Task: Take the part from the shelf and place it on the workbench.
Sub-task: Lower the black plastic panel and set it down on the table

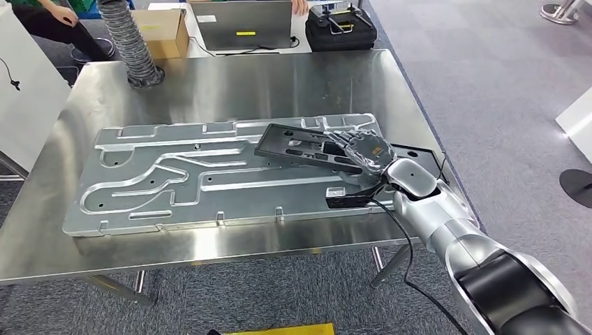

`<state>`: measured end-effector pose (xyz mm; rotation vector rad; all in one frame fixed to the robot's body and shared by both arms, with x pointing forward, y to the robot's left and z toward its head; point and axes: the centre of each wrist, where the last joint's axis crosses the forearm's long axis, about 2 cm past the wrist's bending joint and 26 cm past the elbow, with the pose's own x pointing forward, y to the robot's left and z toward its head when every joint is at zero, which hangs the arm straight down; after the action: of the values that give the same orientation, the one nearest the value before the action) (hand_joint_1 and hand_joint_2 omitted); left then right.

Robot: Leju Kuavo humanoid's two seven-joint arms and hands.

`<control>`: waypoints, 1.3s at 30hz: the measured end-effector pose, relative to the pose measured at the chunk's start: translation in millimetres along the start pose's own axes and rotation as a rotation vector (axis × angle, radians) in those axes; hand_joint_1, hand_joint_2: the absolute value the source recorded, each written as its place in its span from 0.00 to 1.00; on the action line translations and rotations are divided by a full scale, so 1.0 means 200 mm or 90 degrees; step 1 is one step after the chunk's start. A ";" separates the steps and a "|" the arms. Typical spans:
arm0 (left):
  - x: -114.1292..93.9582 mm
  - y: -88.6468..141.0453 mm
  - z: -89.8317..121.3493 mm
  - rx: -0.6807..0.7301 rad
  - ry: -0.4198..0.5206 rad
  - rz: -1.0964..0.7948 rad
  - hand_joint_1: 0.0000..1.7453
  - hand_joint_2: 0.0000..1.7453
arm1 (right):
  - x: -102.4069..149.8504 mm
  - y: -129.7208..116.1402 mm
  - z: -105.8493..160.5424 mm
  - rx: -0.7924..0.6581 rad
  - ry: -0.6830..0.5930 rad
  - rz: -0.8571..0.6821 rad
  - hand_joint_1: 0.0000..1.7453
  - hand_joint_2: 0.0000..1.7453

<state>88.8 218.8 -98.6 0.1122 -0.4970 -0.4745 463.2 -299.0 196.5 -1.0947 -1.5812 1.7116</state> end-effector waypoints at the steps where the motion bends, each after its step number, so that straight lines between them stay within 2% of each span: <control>1: 0.00 0.00 0.00 -0.003 0.002 0.002 0.00 0.00 | 0.00 0.01 0.00 0.002 0.000 -0.001 0.00 0.00; 7: -0.01 -0.01 0.00 -0.007 0.015 0.017 0.00 0.00 | -0.01 -0.02 -0.01 -0.001 0.006 0.003 0.00 0.00; 13: -0.02 -0.01 0.01 -0.009 0.021 0.036 0.00 0.00 | -0.12 -0.12 0.00 -0.031 0.026 -0.009 0.00 0.00; 18: -0.06 -0.02 0.02 -0.014 0.031 0.044 0.00 0.00 | -0.34 -0.29 0.07 -0.049 0.039 -0.032 0.00 0.00; 23: -0.09 -0.03 0.03 -0.012 0.040 0.059 0.00 0.00 | -0.60 -0.61 0.21 -0.092 0.057 -0.049 0.00 0.00; 28: -0.10 -0.03 0.03 -0.011 0.043 0.064 0.00 0.00 | -0.73 -0.85 0.36 -0.138 0.072 -0.024 0.00 0.00; 30: -0.10 -0.03 0.03 -0.010 0.042 0.067 0.00 0.00 | -0.80 -0.91 0.46 -0.155 0.098 -0.013 0.00 0.00; 32: -0.11 -0.04 0.03 -0.010 0.043 0.073 0.00 0.00 | -0.88 -0.93 0.63 -0.175 0.136 -0.018 0.00 0.00; 35: -0.13 -0.05 0.04 -0.011 0.047 0.084 0.00 0.00 | -0.99 -0.87 0.99 -0.202 0.199 -0.032 0.00 0.00; 39: -0.16 -0.06 0.06 -0.014 0.053 0.096 0.00 0.00 | -1.05 -0.81 1.47 -0.208 0.283 -0.017 0.00 0.00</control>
<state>54.0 222.0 -105.1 0.0717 -0.4157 -0.3258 299.6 -605.8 387.9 -1.4839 -1.5972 1.1078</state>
